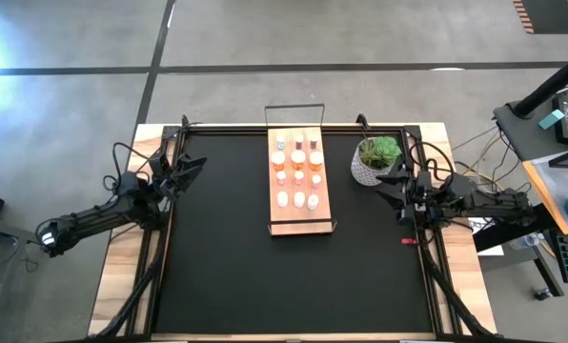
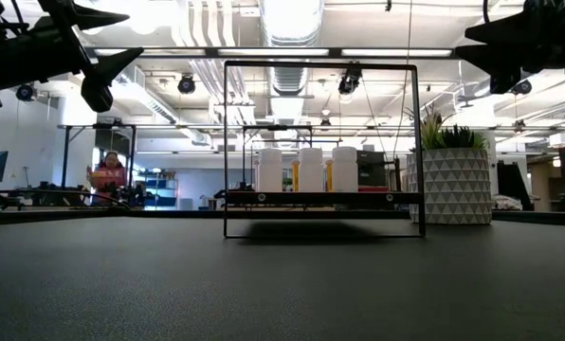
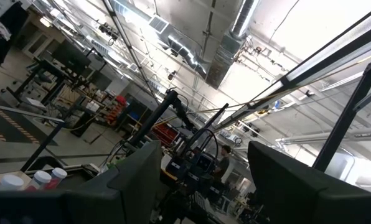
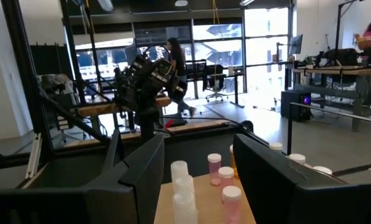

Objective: Pick and place medicine bottles onto shelf by color
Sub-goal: Return to Home Position

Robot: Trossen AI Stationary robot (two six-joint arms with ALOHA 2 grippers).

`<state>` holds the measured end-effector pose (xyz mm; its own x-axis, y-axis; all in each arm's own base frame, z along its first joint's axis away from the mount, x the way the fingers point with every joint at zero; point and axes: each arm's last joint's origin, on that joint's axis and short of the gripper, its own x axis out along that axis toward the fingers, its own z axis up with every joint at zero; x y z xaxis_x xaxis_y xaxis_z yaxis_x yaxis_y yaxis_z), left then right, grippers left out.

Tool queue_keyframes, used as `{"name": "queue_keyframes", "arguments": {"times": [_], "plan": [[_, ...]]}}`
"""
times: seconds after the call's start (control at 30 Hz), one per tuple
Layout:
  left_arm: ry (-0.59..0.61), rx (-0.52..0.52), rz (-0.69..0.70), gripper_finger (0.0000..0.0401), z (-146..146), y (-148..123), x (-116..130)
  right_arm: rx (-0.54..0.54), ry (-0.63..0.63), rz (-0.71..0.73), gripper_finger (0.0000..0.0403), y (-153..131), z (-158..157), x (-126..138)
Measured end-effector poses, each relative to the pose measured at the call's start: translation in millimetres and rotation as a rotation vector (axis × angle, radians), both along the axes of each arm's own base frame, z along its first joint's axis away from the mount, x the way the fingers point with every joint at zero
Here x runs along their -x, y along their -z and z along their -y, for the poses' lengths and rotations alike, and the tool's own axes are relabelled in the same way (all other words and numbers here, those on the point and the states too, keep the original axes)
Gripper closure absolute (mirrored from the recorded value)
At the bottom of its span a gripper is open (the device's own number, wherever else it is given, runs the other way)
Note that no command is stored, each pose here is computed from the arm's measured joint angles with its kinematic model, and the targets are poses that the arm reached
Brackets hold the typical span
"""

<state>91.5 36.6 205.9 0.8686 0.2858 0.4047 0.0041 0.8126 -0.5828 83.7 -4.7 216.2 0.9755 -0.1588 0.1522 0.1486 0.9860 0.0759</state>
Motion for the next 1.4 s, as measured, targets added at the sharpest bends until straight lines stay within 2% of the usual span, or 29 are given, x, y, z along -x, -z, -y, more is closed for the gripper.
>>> {"name": "queue_keyframes", "arguments": {"times": [0.4, 0.57, 0.9, 1.4], "plan": [[0.000, 0.000, 0.000, 0.0177, 0.0, 0.0, 0.0, 0.000, 0.001, -0.004, 0.0220, 0.3, 0.0, 0.0], [0.000, 0.000, 0.000, 0.0177, 0.0, 0.0, 0.0, 0.000, 0.001, -0.072, 0.0220, 6.2, 0.1, -2.5], [0.000, 0.000, 0.000, 0.0177, 0.0, 0.1, 0.0, 0.000, 0.002, -0.120, 0.0220, 9.5, 0.1, -7.8], [0.000, 0.000, 0.000, 0.0177, 0.0, 0.0, 0.0, 0.000, 0.002, -0.126, 0.0220, 9.9, 0.1, -8.4]]}}
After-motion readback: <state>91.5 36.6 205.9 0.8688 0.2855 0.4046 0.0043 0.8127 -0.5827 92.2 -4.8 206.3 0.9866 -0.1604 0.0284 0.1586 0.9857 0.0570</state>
